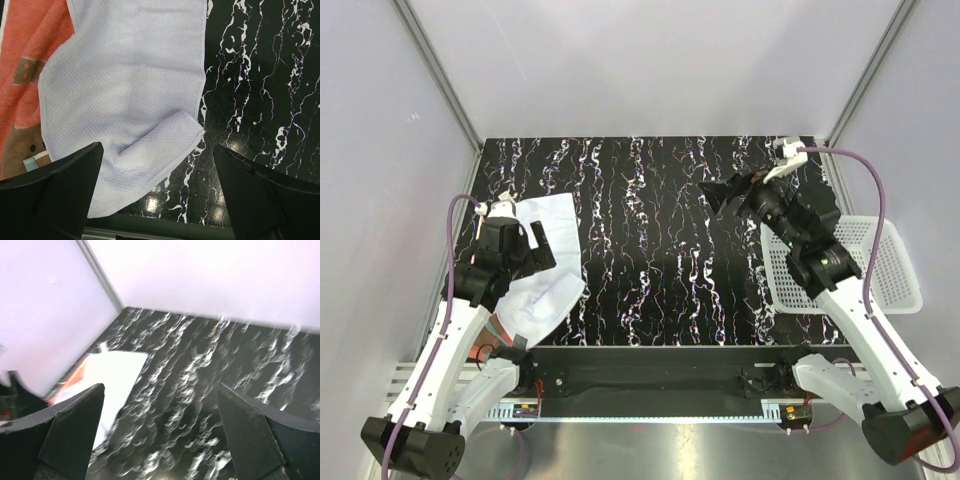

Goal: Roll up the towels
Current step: Grab a towel with the right arm

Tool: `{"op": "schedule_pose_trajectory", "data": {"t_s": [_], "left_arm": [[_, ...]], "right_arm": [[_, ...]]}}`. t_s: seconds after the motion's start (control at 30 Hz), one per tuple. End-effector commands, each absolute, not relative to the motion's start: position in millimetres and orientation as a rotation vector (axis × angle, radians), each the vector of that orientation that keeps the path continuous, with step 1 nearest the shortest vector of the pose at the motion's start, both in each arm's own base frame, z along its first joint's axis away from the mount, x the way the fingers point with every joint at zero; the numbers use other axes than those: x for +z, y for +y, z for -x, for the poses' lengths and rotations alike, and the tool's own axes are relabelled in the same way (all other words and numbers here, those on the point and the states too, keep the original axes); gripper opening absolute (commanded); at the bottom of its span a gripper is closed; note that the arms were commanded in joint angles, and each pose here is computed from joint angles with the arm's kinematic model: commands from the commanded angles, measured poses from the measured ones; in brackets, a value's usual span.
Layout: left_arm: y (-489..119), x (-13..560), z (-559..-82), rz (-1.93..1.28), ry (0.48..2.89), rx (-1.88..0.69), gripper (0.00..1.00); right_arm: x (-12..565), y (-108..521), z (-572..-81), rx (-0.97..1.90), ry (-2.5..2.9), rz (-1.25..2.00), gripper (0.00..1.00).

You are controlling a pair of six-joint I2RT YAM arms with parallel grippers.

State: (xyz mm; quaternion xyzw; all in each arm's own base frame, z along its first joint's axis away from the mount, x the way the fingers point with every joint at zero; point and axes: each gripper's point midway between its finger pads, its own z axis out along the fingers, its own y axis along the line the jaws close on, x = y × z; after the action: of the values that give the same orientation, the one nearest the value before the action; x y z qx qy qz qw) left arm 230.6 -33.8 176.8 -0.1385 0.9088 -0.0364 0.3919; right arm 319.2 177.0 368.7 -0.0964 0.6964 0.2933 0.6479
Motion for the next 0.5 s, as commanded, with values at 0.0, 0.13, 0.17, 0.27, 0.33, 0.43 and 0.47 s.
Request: {"op": "schedule_pose_trajectory", "data": {"t_s": [0.0,0.13,0.17,0.27,0.33,0.43,0.47], "left_arm": [[-44,181,-238,0.299,2.285,-0.154,0.99],[-44,181,-237,0.294,2.282,-0.16,0.99],[-44,183,-237,0.298,2.274,-0.163,0.99],[-44,185,-237,0.3,2.261,-0.169,0.99],[-43,183,-237,0.309,2.266,-0.155,0.99],[-40,185,-237,0.319,2.264,-0.141,0.99],[-40,185,-236,0.321,2.262,-0.142,0.99]], "right_arm": [[269,190,-308,0.905,1.936,-0.092,1.0],[229,290,-274,1.002,2.135,0.154,1.0],[219,301,-291,0.854,2.137,0.131,1.0],[185,361,-281,0.914,2.29,0.238,0.93],[164,383,-279,0.905,2.354,0.268,0.89],[132,425,-274,0.937,2.425,0.327,0.8],[115,441,-271,0.979,2.461,0.361,0.77]]}}
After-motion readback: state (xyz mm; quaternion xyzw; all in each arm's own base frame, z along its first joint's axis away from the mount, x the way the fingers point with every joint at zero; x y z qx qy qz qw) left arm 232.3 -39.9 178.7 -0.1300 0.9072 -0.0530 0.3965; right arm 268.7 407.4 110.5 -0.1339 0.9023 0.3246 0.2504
